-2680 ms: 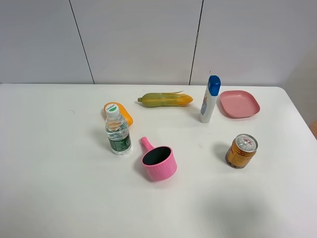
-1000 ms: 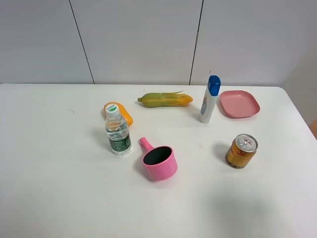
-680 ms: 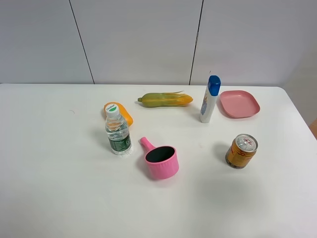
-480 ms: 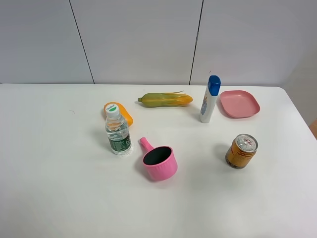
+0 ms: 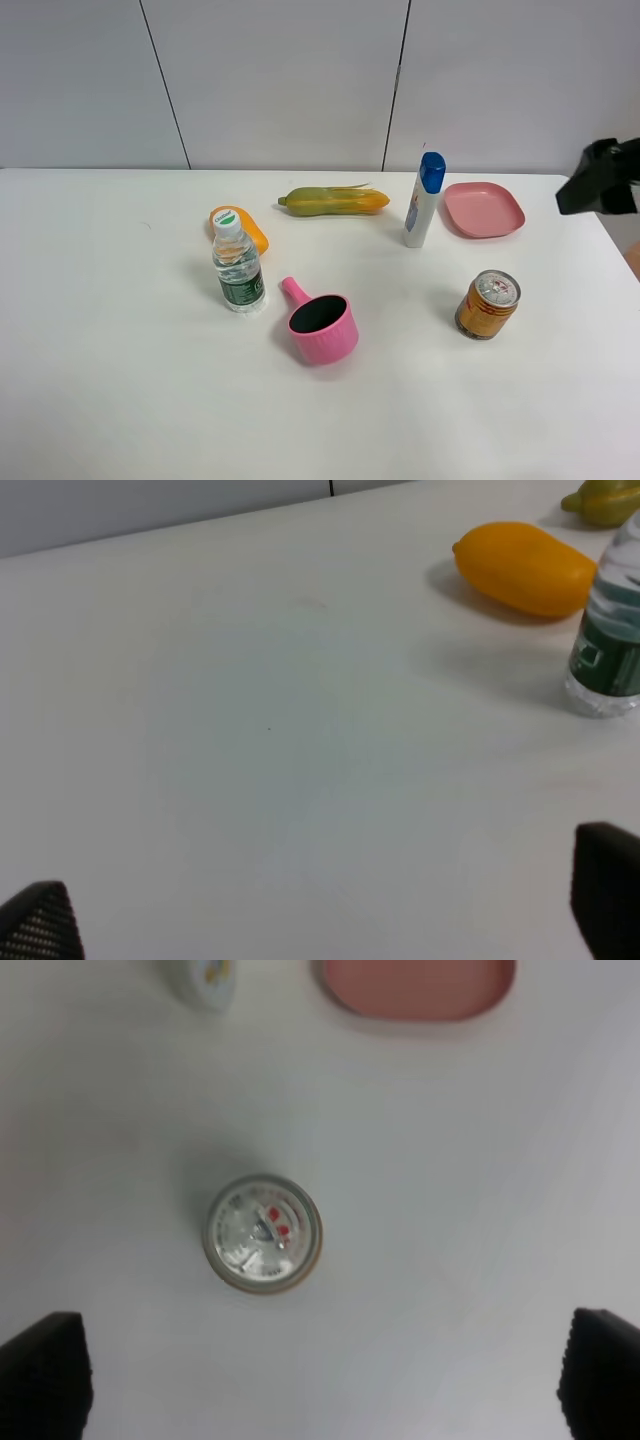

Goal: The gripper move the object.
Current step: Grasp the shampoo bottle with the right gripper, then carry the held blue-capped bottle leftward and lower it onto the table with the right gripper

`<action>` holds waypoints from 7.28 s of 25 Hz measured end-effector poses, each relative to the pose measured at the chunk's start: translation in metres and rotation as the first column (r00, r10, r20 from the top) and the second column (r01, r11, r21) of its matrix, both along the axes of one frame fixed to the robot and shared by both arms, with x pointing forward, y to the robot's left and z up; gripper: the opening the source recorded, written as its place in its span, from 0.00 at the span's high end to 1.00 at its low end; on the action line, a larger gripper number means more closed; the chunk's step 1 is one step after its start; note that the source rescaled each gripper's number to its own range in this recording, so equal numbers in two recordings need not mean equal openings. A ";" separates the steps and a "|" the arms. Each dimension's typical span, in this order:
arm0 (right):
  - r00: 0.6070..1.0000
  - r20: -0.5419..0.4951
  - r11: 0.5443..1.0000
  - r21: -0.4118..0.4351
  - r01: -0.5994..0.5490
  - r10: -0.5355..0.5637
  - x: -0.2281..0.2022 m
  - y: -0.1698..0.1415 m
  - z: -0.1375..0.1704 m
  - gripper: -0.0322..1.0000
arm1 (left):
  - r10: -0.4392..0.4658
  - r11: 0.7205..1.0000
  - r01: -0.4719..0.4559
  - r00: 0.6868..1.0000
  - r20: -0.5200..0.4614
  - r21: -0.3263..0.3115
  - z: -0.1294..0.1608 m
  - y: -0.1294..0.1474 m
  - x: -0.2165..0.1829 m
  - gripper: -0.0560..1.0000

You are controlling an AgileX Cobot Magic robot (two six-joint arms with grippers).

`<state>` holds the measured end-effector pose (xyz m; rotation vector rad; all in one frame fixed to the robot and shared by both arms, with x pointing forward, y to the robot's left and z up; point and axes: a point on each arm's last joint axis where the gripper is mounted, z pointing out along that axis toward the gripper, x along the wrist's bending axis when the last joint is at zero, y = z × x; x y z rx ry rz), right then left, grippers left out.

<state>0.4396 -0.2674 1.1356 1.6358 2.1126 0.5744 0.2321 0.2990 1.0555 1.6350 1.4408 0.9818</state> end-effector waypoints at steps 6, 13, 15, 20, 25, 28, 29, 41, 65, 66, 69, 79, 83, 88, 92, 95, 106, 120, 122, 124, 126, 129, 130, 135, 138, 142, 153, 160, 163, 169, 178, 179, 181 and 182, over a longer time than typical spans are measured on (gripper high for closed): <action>0.999 -0.035 1.000 0.017 -0.015 0.016 0.051 0.011 0.001 0.13 | 0.000 1.000 0.000 1.000 0.000 0.000 0.000 0.000 0.000 0.00; 0.997 -0.064 0.999 0.015 -0.037 0.038 0.105 0.021 0.004 0.13 | 0.000 1.000 0.000 1.000 0.000 0.000 0.000 0.000 0.000 0.00; 0.995 -0.084 0.998 0.036 -0.056 0.059 0.119 0.026 -0.001 0.13 | 0.000 1.000 0.000 1.000 0.000 0.000 0.000 0.000 0.000 0.00; 0.987 -0.131 0.993 0.085 -0.079 0.090 0.148 0.036 -0.017 0.13 | 0.000 1.000 0.000 1.000 0.000 0.000 0.000 0.000 0.000 0.00; 0.977 -0.192 0.993 0.083 -0.079 0.094 0.173 0.040 -0.044 0.13 | 0.000 1.000 0.000 1.000 0.000 0.000 0.000 0.000 0.000 0.00; 0.968 -0.231 0.993 0.084 -0.085 0.103 0.182 0.046 -0.062 0.14 | 0.000 1.000 0.000 1.000 0.000 0.000 0.000 0.000 0.000 0.00; 0.966 -0.236 0.992 0.083 -0.090 0.108 0.185 0.049 -0.068 0.14 | 0.000 1.000 0.000 1.000 0.000 0.000 0.000 0.000 0.000 0.00; 0.968 -0.215 0.990 0.082 -0.114 0.129 0.208 0.069 -0.105 0.15 | 0.000 1.000 0.000 1.000 0.000 0.000 0.000 0.000 0.000 0.00; 0.969 -0.223 0.991 0.100 -0.088 0.109 0.231 0.075 -0.154 0.41 | 0.000 1.000 0.000 1.000 0.000 0.000 0.000 0.000 0.000 0.00; 0.969 -0.221 0.991 0.102 -0.088 0.109 0.231 0.075 -0.154 0.44 | 0.000 1.000 0.000 1.000 0.000 0.000 0.000 0.000 0.000 0.00; 0.970 -0.216 0.991 0.107 -0.086 0.107 0.232 0.075 -0.154 0.53 | 0.000 1.000 0.000 1.000 0.000 0.000 0.000 0.000 0.000 0.00; 0.971 -0.212 0.991 0.108 -0.085 0.107 0.232 0.075 -0.154 0.88 | 0.000 1.000 0.000 1.000 0.000 0.000 0.000 0.000 0.000 0.00; 0.971 -0.215 0.991 0.108 -0.085 0.107 0.232 0.075 -0.154 0.96 | 0.000 1.000 0.000 1.000 0.000 0.000 0.000 0.000 0.000 0.00; 0.971 -0.216 0.991 0.108 -0.086 0.107 0.232 0.075 -0.154 0.96 | 0.000 1.000 0.000 1.000 0.000 0.000 0.000 0.000 0.000 0.00; 0.970 -0.217 0.991 0.107 -0.086 0.107 0.232 0.075 -0.154 0.96 | 0.000 1.000 0.000 1.000 0.000 0.000 0.000 0.000 0.000 0.00; 0.970 -0.217 0.991 0.107 -0.086 0.107 0.232 0.075 -0.154 0.96 | 0.000 1.000 0.000 1.000 0.000 0.000 0.000 0.000 0.000 0.00; 0.967 -0.230 0.990 0.107 -0.088 0.111 0.228 0.075 -0.149 0.96 | 0.000 1.000 0.000 1.000 0.000 0.000 0.000 0.000 0.000 0.00; 0.964 -0.235 0.992 0.060 -0.112 0.123 0.218 0.069 -0.124 0.96 | 0.000 1.000 0.000 1.000 0.000 0.000 0.000 0.000 0.000 0.00; 0.964 -0.236 0.993 0.039 -0.112 0.119 0.218 0.067 -0.115 0.96 | 0.000 1.000 0.000 1.000 0.000 0.000 0.000 0.000 0.000 0.00; 0.965 -0.237 0.993 0.021 -0.114 0.116 0.217 0.066 -0.105 0.97 | 0.000 1.000 0.000 1.000 0.000 0.000 0.000 0.000 0.000 0.00; 0.966 -0.235 0.993 0.006 -0.114 0.112 0.218 0.065 -0.097 0.97 | 0.000 1.000 0.000 1.000 0.000 0.000 0.000 0.000 0.000 0.00; 0.970 -0.221 0.994 -0.015 -0.112 0.106 0.220 0.063 -0.084 0.97 | 0.000 1.000 0.000 1.000 0.000 0.000 0.000 0.000 0.000 0.00; 0.971 -0.215 0.994 -0.021 -0.107 0.100 0.220 0.062 -0.081 0.97 | 0.000 1.000 0.000 1.000 0.000 0.000 0.000 0.000 0.000 0.00; 0.969 -0.232 0.995 -0.036 -0.094 0.084 0.219 0.059 -0.071 0.97 | 0.000 1.000 0.000 1.000 0.000 0.000 0.000 0.000 0.000 0.00; 0.961 -0.268 0.997 -0.038 -0.072 0.059 0.217 0.051 -0.071 0.97 | 0.000 1.000 0.000 1.000 0.000 0.000 0.000 0.000 0.000 0.00; 0.962 -0.272 0.999 -0.037 -0.037 0.026 0.216 0.039 -0.067 0.97 | 0.000 1.000 0.000 1.000 0.000 0.000 0.000 0.000 0.000 0.00; 0.984 -0.174 0.997 -0.072 0.015 -0.028 0.201 0.015 -0.028 0.97 | 0.000 1.000 0.000 1.000 0.000 0.000 0.000 0.000 0.000 0.00; 0.993 -0.112 0.998 -0.063 0.027 -0.034 0.187 0.013 -0.002 0.97 | 0.000 1.000 0.000 1.000 0.000 0.000 0.000 0.000 0.000 0.00; 0.995 -0.099 0.999 -0.043 0.028 -0.032 0.181 0.014 0.005 0.97 | 0.000 1.000 0.000 1.000 0.000 0.000 0.000 0.000 0.000 0.00; 0.992 -0.120 0.999 -0.035 0.027 -0.031 0.165 0.013 0.005 0.97 | 0.000 1.000 0.000 1.000 0.000 0.000 0.000 0.000 0.000 0.00; 0.985 -0.151 0.995 -0.075 0.070 -0.081 0.136 -0.008 0.001 0.97 | 0.000 1.000 0.000 1.000 0.000 0.000 0.000 0.000 0.000 0.00; 0.983 -0.160 0.994 -0.076 0.081 -0.093 0.133 -0.012 -0.001 0.97 | 0.000 1.000 0.000 1.000 0.000 0.000 0.000 0.000 0.000 0.00; 0.973 -0.191 0.990 -0.082 0.112 -0.126 0.130 -0.023 -0.010 0.97 | 0.000 1.000 0.000 1.000 0.000 0.000 0.000 0.000 0.000 0.00; 0.969 -0.204 0.989 -0.084 0.124 -0.139 0.129 -0.027 -0.014 0.97 | 0.000 1.000 0.000 1.000 0.000 0.000 0.000 0.000 0.000 0.00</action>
